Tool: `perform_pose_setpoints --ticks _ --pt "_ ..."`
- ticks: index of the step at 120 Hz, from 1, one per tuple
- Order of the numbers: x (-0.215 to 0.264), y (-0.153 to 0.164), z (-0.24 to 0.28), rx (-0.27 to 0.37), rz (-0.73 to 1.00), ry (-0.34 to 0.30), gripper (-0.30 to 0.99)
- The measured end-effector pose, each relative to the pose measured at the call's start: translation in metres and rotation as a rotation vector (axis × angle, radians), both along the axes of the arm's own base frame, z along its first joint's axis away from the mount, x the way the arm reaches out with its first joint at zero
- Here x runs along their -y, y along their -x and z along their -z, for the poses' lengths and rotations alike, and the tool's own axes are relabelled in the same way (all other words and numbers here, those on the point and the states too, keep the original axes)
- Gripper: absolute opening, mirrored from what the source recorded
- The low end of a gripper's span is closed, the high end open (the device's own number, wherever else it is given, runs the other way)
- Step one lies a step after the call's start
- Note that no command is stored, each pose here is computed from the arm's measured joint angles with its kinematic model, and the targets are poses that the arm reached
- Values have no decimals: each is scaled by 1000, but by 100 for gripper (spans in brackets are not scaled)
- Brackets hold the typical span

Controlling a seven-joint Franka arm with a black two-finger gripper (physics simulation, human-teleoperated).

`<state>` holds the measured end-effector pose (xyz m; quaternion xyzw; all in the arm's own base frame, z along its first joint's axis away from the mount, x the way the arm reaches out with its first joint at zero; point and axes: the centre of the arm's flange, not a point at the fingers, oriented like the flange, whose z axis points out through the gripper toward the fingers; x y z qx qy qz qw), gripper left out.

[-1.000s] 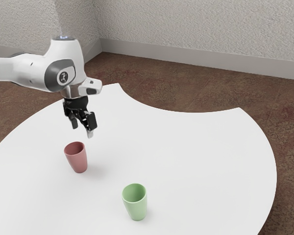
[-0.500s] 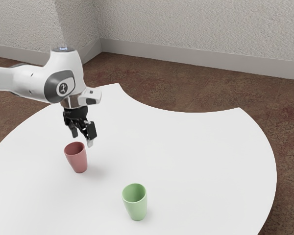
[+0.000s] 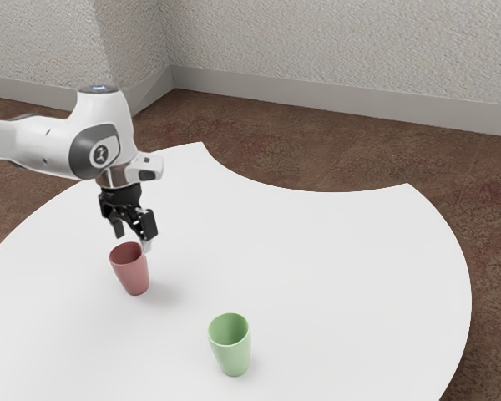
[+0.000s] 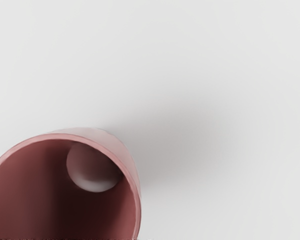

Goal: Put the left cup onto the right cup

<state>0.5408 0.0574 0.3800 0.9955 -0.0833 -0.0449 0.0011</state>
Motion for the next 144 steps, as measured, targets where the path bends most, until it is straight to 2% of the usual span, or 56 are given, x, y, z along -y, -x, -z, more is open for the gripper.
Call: perform_pose_setpoints --ticks 144 --pt "-3 -11 55 -33 -7 -16 61"
